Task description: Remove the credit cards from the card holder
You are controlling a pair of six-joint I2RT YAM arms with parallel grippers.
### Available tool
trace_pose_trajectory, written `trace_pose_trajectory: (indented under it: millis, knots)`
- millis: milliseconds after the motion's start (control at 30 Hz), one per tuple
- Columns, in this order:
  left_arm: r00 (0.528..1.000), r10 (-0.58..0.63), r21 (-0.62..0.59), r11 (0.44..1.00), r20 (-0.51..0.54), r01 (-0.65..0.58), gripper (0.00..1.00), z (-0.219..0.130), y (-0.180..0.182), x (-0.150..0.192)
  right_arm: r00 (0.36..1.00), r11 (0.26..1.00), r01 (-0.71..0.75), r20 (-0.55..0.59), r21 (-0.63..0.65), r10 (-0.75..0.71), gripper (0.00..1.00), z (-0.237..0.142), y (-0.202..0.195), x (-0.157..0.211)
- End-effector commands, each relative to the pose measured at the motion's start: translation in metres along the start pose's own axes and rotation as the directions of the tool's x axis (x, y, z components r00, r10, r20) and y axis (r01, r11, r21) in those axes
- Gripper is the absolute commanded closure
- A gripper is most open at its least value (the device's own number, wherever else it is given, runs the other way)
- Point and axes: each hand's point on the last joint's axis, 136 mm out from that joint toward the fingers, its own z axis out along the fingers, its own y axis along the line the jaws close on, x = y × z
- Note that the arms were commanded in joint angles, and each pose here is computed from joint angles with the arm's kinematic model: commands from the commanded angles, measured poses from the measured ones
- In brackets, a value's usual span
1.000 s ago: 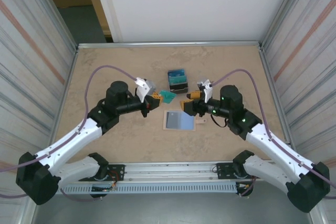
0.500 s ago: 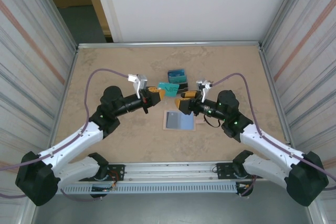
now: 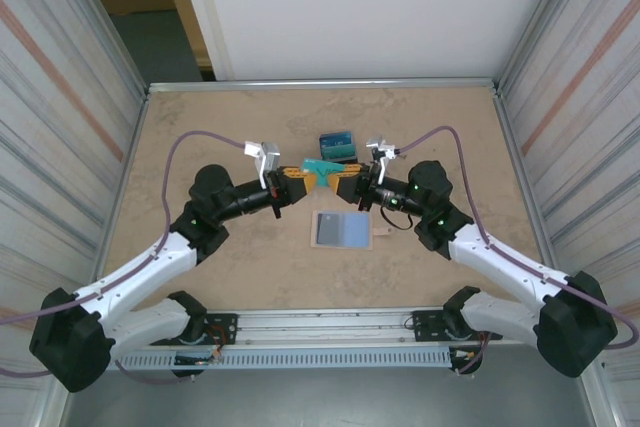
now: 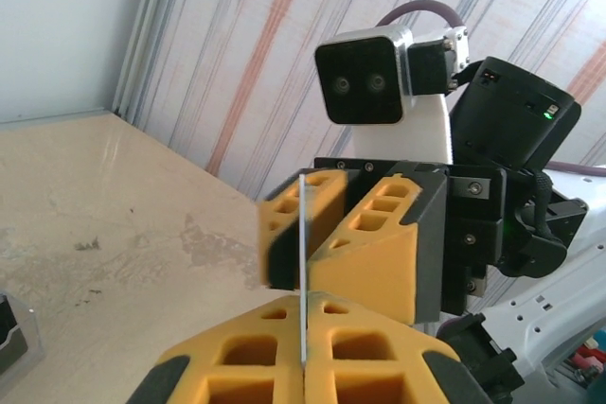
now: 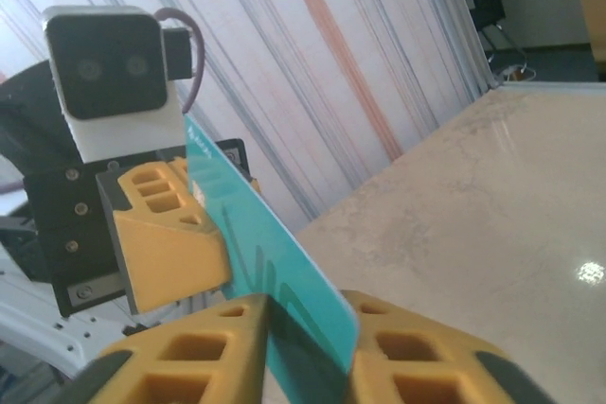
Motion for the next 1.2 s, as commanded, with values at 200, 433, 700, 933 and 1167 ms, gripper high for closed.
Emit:
trace_pose_trajectory:
  millis: [200,433,700,933,1167]
  knots:
    - [0.994,0.091,-0.044,0.995,-0.053,-0.093,0.69,-0.008,0.000,0.001,0.996,0.997,0.079,-0.035,-0.021,-0.079,1.00,-0.004,0.016,-0.007]
    - [0.941,0.275,-0.085,0.952,-0.198,-0.296,0.55,-0.020,-0.005,-0.007,0.962,0.982,0.187,-0.205,0.021,-0.179,1.00,-0.022,0.020,0.010]
    - [0.836,0.401,0.069,0.911,-0.375,-0.406,0.53,-0.015,-0.020,-0.006,0.919,0.976,0.212,-0.329,-0.049,-0.216,1.00,-0.037,0.037,0.024]
    - [0.750,0.482,0.271,0.876,-0.453,-0.400,0.54,0.003,-0.042,0.007,0.907,0.973,0.218,-0.353,-0.074,-0.230,1.00,-0.037,0.040,0.028]
    - [0.710,0.488,0.341,0.871,-0.508,-0.354,0.58,0.010,-0.039,0.024,0.902,0.972,0.219,-0.362,-0.079,-0.233,1.00,-0.037,0.040,0.029]
